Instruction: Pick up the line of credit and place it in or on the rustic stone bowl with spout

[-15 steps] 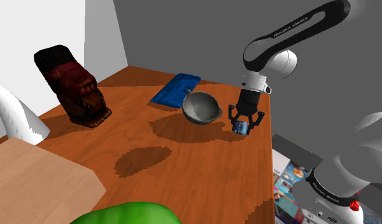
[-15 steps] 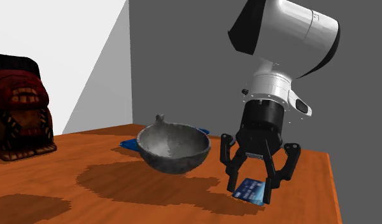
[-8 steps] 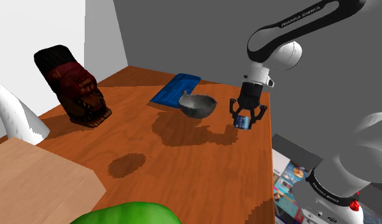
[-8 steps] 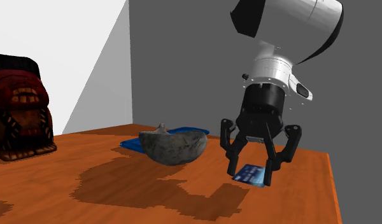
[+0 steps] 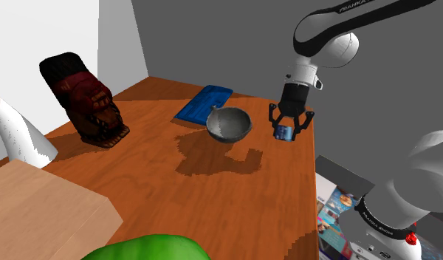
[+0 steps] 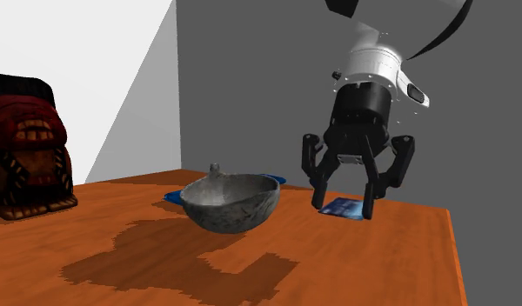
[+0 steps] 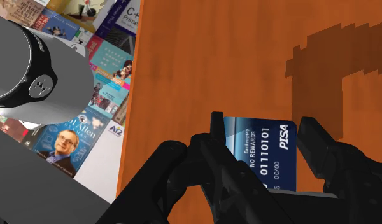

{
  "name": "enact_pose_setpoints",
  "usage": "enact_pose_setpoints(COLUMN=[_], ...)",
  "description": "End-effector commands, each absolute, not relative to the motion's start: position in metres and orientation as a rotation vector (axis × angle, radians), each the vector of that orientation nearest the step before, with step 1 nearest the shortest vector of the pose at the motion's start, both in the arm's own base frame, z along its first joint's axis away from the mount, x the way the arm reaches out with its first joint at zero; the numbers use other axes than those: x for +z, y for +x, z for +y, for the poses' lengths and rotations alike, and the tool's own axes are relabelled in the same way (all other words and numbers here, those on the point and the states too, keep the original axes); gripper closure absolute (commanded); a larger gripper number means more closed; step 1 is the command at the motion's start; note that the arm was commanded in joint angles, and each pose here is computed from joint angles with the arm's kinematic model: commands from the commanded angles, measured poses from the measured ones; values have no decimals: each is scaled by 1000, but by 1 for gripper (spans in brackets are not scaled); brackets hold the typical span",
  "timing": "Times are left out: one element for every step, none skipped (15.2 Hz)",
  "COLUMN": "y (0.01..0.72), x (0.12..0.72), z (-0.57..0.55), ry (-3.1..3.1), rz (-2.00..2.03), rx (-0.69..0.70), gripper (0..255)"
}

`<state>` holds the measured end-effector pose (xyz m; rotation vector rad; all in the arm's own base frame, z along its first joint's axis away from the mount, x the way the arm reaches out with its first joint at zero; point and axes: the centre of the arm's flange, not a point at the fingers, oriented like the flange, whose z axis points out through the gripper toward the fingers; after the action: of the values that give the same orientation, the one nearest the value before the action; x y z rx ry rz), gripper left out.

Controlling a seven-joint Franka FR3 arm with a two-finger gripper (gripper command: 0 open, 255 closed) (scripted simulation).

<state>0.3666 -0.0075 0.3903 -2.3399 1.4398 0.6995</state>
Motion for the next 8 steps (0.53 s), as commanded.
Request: enact_pose_setpoints(y=[367, 367, 367, 367, 367, 367, 367, 367], x=[402, 407, 412, 418, 423, 428, 433, 439], z=[-7, -7, -7, -7, -7, -7, -7, -7], ry=[-2340, -2340, -2340, -2340, -2340, -2340, -2340, -2340], rz=[1440, 1440, 1440, 1440, 1440, 1440, 1440, 1440], rx=[700, 700, 700, 700, 700, 700, 700, 700], gripper=[255, 255, 255, 255, 255, 255, 255, 255])
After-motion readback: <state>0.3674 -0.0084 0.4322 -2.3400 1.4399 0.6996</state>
